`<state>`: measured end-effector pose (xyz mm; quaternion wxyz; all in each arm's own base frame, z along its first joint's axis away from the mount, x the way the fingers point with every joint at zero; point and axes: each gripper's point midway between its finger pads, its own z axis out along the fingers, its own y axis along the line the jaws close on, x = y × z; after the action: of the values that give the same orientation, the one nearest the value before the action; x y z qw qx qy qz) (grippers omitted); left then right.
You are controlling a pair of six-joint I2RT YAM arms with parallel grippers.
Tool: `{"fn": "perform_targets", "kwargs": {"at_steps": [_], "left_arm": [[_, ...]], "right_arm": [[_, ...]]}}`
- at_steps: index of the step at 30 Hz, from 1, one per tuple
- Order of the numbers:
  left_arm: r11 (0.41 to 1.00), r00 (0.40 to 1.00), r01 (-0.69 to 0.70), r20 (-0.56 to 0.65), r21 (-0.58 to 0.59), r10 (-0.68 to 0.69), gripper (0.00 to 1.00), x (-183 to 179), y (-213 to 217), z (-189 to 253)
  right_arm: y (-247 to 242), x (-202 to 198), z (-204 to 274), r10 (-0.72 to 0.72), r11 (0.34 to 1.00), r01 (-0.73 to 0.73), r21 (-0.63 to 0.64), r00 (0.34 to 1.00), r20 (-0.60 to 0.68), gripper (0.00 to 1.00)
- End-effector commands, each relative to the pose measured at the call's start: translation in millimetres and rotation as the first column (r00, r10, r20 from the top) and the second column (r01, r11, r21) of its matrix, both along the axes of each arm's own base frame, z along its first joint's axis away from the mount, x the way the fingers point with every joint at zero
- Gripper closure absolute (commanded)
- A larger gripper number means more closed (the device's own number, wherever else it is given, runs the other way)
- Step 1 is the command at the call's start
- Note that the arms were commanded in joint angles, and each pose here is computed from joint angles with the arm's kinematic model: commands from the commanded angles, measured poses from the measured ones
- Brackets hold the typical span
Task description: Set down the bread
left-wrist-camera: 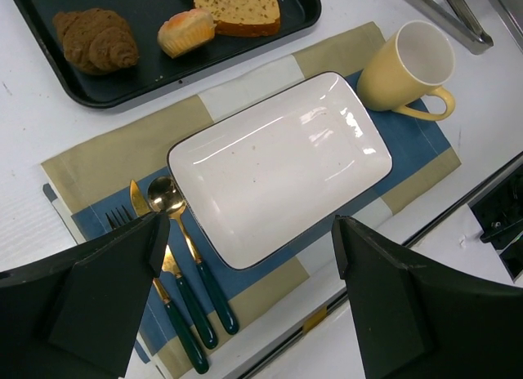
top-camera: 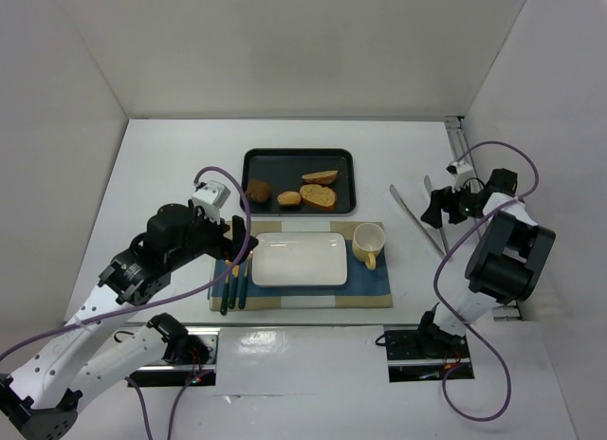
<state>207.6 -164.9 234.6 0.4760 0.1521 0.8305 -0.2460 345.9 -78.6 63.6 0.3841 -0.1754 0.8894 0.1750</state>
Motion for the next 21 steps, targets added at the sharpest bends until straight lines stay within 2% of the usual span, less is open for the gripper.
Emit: {"fn": "perform_targets", "kwargs": {"at_steps": [1,14,21], "left_arm": [[0.999,0.999,0.027,0.047,-0.023,-0.026,0.0,0.1,-3.4,13.9],[0.999,0.999,0.027,0.039,-0.018,-0.026,0.0,1.2,-4.1,11.6],[0.999,0.999,0.027,0.039,-0.018,-0.026,0.0,1.2,-4.1,11.6]], "right_arm": [[-0.6,16.4,6.6,0.0,0.998,0.003,-0.07,0.999,0.043,0.0],[3.0,20.9,2.2,0.001,0.986,0.011,-0.166,0.997,0.075,0.0],[11.0,15.7,-9.3,0.019,0.981,-0.01,-0.192,0.999,0.047,0.0]]}}
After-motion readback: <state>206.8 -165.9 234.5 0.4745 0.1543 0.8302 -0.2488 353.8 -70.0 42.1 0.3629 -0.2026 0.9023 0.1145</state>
